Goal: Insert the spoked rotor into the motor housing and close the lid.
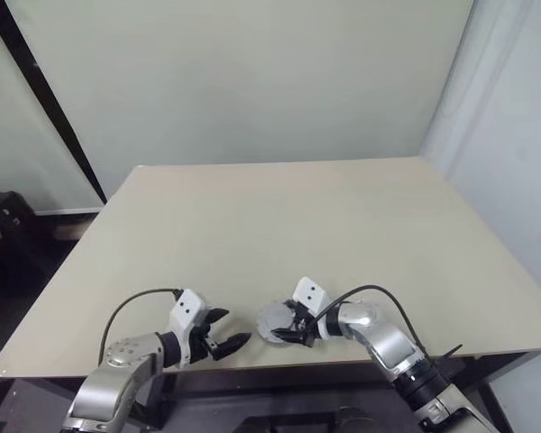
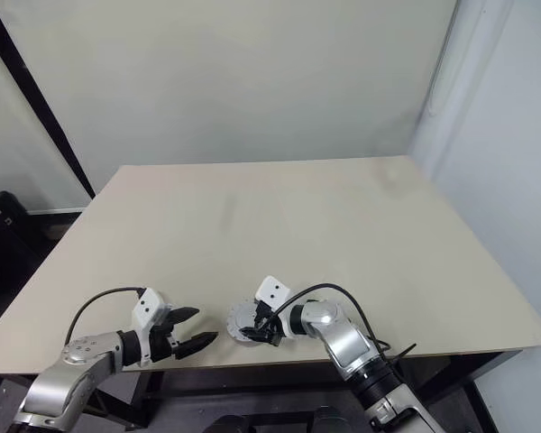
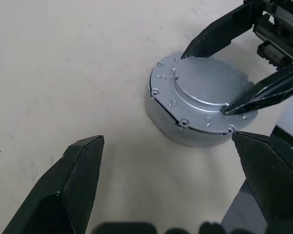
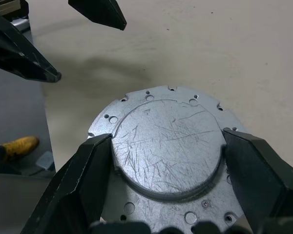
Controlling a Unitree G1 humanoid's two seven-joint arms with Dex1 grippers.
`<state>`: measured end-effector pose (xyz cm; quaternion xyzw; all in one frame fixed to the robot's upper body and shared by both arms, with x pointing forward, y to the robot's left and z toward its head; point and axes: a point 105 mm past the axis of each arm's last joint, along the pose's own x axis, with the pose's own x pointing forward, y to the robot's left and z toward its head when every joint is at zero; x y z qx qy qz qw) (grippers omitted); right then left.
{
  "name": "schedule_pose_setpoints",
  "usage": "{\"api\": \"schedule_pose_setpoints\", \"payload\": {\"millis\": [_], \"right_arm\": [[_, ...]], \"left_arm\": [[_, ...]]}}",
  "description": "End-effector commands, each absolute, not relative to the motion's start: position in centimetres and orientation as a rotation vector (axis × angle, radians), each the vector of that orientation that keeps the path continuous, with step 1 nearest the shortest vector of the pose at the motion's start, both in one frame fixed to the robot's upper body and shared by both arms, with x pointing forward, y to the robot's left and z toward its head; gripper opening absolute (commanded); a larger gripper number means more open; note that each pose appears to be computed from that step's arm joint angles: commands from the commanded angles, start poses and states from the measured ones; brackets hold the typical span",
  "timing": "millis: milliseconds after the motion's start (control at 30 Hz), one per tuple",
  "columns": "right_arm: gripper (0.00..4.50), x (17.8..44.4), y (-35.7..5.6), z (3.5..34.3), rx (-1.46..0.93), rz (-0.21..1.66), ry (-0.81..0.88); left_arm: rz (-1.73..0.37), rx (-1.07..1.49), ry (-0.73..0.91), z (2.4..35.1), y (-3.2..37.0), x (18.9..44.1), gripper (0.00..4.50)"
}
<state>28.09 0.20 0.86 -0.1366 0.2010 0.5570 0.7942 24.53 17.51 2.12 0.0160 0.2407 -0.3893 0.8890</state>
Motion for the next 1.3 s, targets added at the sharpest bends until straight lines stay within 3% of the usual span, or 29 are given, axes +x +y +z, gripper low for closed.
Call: {"api": "schedule_pose_setpoints", "payload": {"millis": [33, 333, 367, 433, 800, 1300], "right_arm": [[3.31, 27.9, 0.2, 0.2, -0.336, 1.169, 0.458], [3.31, 28.0, 0.2, -0.2, -0.344, 1.138, 0.481], [3.31, 28.0, 0.2, -0.3, -0.344, 1.136, 0.483], [3.31, 28.0, 0.2, -0.3, -0.343, 1.135, 0.487], [3.31, 28.2, 0.2, 0.3, -0.263, 1.100, 0.525], [3.31, 27.5, 0.4, -0.2, -0.339, 1.123, 0.502]], "left_arm": [[-0.816, 0.062, 0.460, 3.1, 16.9, 25.2, 4.50], [-0.796, 0.075, 0.454, 3.2, 16.1, 26.1, 4.50], [-0.790, 0.076, 0.451, 3.2, 16.0, 26.4, 4.32], [-0.777, 0.080, 0.441, 3.2, 15.9, 26.8, 3.91], [-0.764, 0.123, 0.405, 3.0, 15.2, 27.9, 0.00], [-0.826, 0.115, 0.409, 2.4, 13.4, 27.6, 0.00]]}}
